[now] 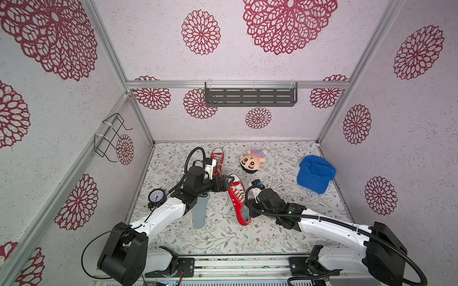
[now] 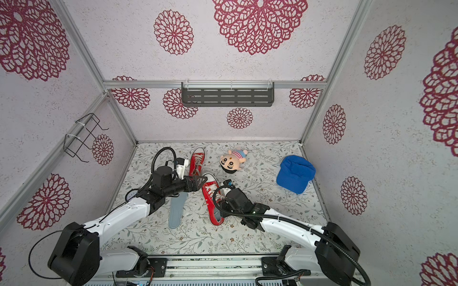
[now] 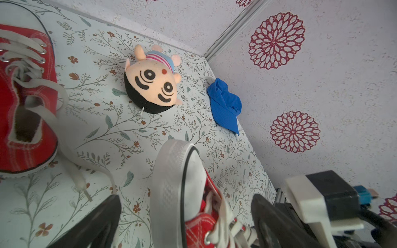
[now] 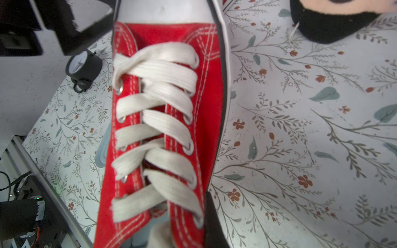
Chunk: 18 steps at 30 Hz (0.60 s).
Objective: Remove the insole from the shoe
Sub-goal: Untie the shoelace on the shoe.
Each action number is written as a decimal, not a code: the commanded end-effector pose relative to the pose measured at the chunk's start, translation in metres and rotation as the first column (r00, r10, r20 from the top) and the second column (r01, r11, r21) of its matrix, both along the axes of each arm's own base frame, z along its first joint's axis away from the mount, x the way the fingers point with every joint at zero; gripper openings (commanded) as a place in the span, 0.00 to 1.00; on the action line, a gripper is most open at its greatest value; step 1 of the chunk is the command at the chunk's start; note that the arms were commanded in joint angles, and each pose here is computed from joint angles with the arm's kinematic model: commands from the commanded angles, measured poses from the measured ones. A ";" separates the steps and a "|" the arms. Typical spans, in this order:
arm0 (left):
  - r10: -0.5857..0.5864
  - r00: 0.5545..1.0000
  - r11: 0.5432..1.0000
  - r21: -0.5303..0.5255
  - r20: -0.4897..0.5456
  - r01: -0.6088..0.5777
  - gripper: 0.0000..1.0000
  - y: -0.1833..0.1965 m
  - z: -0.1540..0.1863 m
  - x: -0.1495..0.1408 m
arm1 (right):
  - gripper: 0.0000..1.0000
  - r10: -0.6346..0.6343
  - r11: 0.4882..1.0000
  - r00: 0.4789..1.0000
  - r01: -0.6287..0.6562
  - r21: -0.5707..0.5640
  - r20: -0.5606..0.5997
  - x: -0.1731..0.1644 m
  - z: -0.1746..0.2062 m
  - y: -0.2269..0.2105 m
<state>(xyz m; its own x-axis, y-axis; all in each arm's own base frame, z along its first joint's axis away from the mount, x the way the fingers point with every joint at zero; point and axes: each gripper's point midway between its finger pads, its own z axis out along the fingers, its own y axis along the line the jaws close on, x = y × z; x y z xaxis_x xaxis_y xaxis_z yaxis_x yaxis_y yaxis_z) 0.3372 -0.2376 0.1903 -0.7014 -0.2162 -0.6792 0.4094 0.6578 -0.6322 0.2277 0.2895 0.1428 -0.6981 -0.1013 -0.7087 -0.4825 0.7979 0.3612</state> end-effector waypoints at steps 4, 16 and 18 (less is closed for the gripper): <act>0.020 1.000 0.998 -0.059 0.011 -0.019 0.98 -0.009 0.008 0.017 | 0.00 0.031 0.992 0.992 -0.047 0.121 0.126 0.007 0.047 0.025; -0.098 0.995 0.990 -0.099 -0.005 0.097 0.50 -0.032 -0.005 0.017 | 0.00 0.022 0.995 0.995 -0.030 0.090 0.097 0.001 0.023 0.014; -0.103 0.995 0.990 -0.096 0.018 0.104 0.41 -0.031 -0.005 0.015 | 0.00 0.022 0.998 0.997 -0.027 0.056 0.080 -0.001 0.012 0.009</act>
